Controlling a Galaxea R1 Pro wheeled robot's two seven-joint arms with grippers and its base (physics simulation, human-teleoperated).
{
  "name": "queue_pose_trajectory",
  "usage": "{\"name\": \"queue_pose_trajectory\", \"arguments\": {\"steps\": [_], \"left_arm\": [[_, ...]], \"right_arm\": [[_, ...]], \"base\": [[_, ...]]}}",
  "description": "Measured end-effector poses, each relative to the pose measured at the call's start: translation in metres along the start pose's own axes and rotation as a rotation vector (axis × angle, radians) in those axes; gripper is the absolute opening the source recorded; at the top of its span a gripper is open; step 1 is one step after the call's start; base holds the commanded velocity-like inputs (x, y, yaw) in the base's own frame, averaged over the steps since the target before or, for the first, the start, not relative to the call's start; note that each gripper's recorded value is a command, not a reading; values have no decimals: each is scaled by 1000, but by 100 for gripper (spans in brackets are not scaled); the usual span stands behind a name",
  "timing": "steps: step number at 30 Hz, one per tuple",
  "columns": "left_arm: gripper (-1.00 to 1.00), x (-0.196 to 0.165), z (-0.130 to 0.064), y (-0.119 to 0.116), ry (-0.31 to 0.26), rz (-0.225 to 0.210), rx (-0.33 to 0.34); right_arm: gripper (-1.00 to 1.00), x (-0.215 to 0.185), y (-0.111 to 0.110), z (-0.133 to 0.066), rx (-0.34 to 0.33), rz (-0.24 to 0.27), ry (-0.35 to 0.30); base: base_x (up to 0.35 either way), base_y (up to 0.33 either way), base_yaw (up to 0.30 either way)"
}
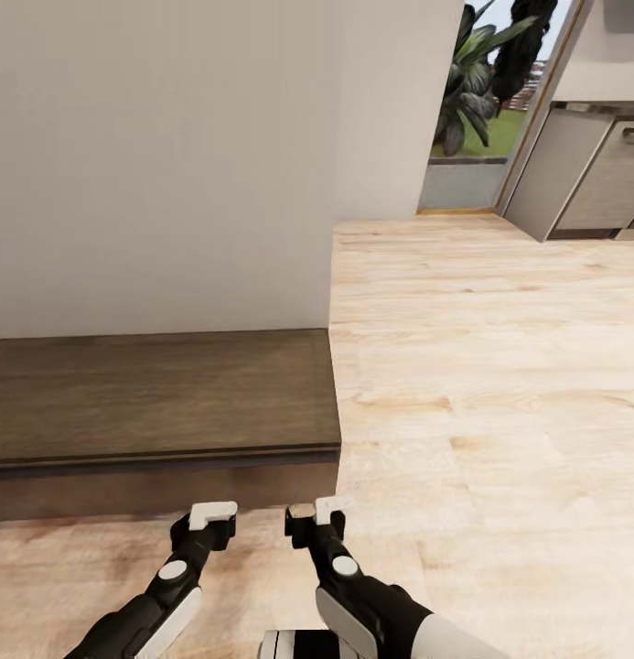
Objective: Place each of the two pumpkins and all three candles from the living room inside a cabinet in the living room (use any cabinet), then make sure every cabinet is closed, and position the cauldron so it is next to a table in the living room.
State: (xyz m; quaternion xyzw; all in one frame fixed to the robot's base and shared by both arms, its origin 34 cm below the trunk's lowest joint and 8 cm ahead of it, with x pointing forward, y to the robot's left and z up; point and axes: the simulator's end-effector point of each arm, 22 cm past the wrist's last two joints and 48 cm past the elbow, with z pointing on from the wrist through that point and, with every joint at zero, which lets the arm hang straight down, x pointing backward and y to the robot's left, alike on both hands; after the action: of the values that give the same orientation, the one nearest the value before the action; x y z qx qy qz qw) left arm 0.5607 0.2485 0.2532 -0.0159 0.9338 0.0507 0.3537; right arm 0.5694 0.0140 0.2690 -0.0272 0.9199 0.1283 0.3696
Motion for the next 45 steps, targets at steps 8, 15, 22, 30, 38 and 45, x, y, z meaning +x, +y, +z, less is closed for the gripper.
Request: {"name": "queue_pose_trajectory", "arguments": {"steps": [8,15,22,30,38,45], "left_arm": [[100,-3,-12,21,270,-38,-29],[100,12,-29,35,428,-42,-33],[100,34,-36,39,497,-61,-46],[100,33,-42,34,505,-90,-38],[100,44,-48,33,528,-95,-47],[100,30,-56,24,520,-101,-35]], "right_arm": [[100,2,-3,-1,6,76,194],[100,-3,-13,-10,20,112,285],[100,-4,-19,-21,26,127,364],[100,-11,-29,-35,24,170,439],[100,-20,-24,-46,5,173,454],[100,-34,-24,-52,7,201,448]], "base": [[0,0,0],[0,0,0],[0,0,0],[-1,0,0],[-68,0,0],[-2,0,0]]}}
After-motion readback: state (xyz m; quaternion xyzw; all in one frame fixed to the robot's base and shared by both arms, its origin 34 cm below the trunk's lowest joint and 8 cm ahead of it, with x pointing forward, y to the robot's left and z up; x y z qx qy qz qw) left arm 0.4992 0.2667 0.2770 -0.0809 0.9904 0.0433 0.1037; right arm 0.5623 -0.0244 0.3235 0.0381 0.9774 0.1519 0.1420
